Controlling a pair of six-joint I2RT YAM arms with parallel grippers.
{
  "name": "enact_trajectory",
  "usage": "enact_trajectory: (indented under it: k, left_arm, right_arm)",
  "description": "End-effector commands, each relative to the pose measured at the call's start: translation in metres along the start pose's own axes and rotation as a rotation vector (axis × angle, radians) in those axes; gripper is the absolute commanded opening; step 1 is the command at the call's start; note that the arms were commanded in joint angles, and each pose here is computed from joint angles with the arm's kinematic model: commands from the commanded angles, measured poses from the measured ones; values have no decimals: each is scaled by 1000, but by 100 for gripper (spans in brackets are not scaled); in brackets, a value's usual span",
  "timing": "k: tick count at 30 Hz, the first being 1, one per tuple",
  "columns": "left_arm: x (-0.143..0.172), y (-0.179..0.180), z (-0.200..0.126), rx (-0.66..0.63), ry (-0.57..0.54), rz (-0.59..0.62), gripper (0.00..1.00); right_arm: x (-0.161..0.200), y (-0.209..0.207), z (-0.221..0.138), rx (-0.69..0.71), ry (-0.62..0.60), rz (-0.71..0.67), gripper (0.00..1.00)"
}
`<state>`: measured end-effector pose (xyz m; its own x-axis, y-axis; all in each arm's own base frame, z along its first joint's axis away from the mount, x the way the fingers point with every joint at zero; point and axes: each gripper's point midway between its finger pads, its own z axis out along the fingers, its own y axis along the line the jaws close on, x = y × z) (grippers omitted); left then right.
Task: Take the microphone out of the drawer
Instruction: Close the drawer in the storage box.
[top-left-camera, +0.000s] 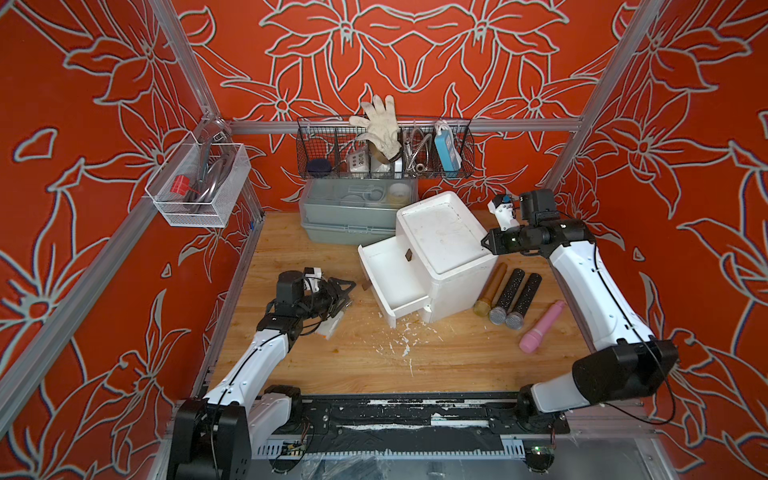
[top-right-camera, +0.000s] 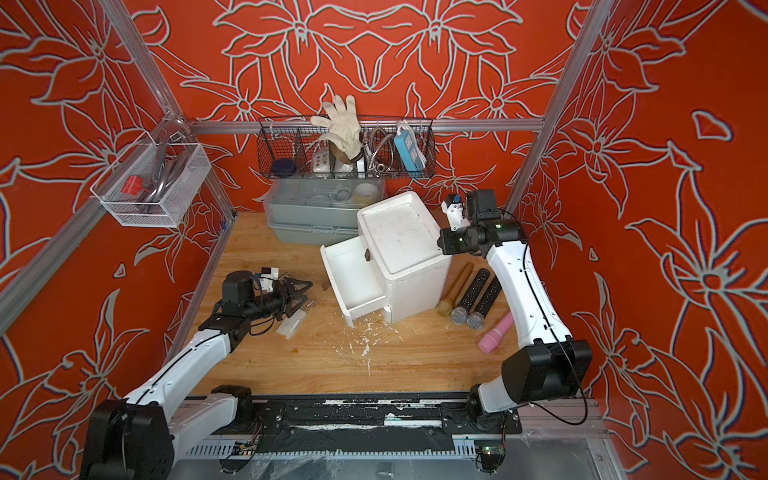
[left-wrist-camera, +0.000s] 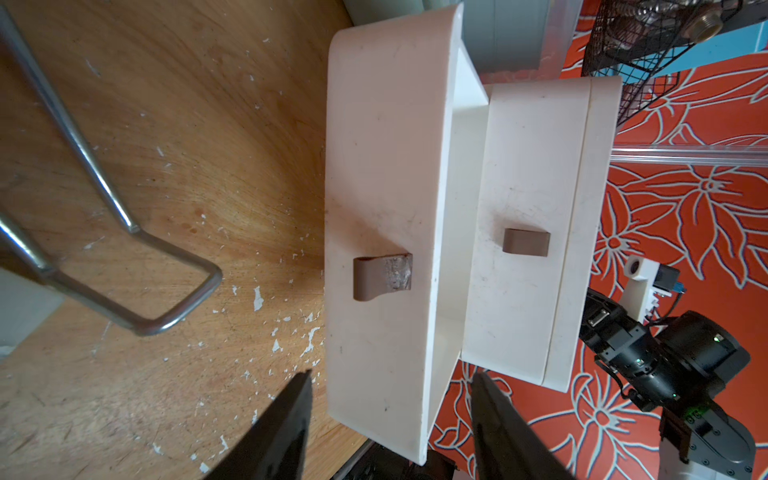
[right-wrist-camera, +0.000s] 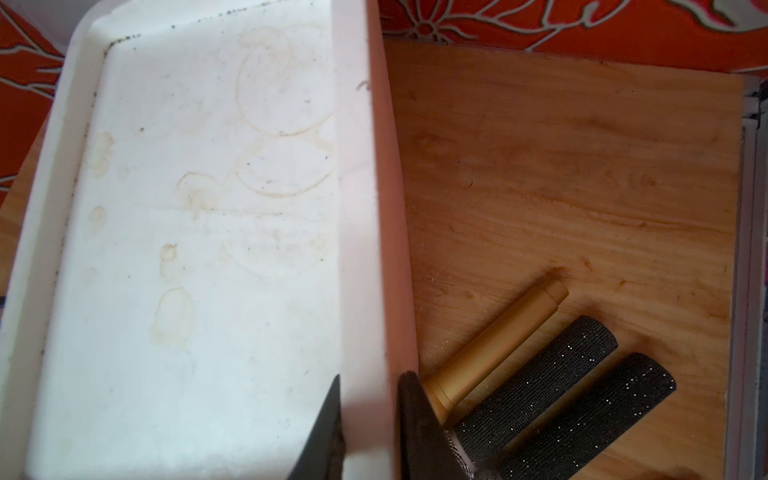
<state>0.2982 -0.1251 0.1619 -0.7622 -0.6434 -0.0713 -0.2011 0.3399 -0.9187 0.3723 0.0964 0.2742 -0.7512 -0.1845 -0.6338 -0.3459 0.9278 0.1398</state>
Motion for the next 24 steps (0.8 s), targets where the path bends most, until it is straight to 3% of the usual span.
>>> enact_trajectory:
  k: [1, 3, 8, 12, 13, 24]
  left_arm:
    - [0, -3, 5, 27, 7, 43, 59]
    - [0, -1, 11, 20, 14, 44, 57]
    - [2, 2, 31, 7, 46, 46, 47]
    - [-3, -3, 49, 15, 58, 54, 21]
    - [-4, -6, 52, 19, 60, 59, 18]
    - [2, -31, 86, 53, 73, 113, 19]
  right_arm:
    - [5, 2, 2, -11, 41, -18, 10]
    - [4, 3, 1, -16, 37, -30, 3]
    - [0, 9, -4, -39, 17, -45, 0]
    - [2, 12, -6, -52, 5, -39, 0]
    - [3, 13, -7, -56, 4, -39, 0]
    - [4, 17, -6, -83, 7, -31, 0]
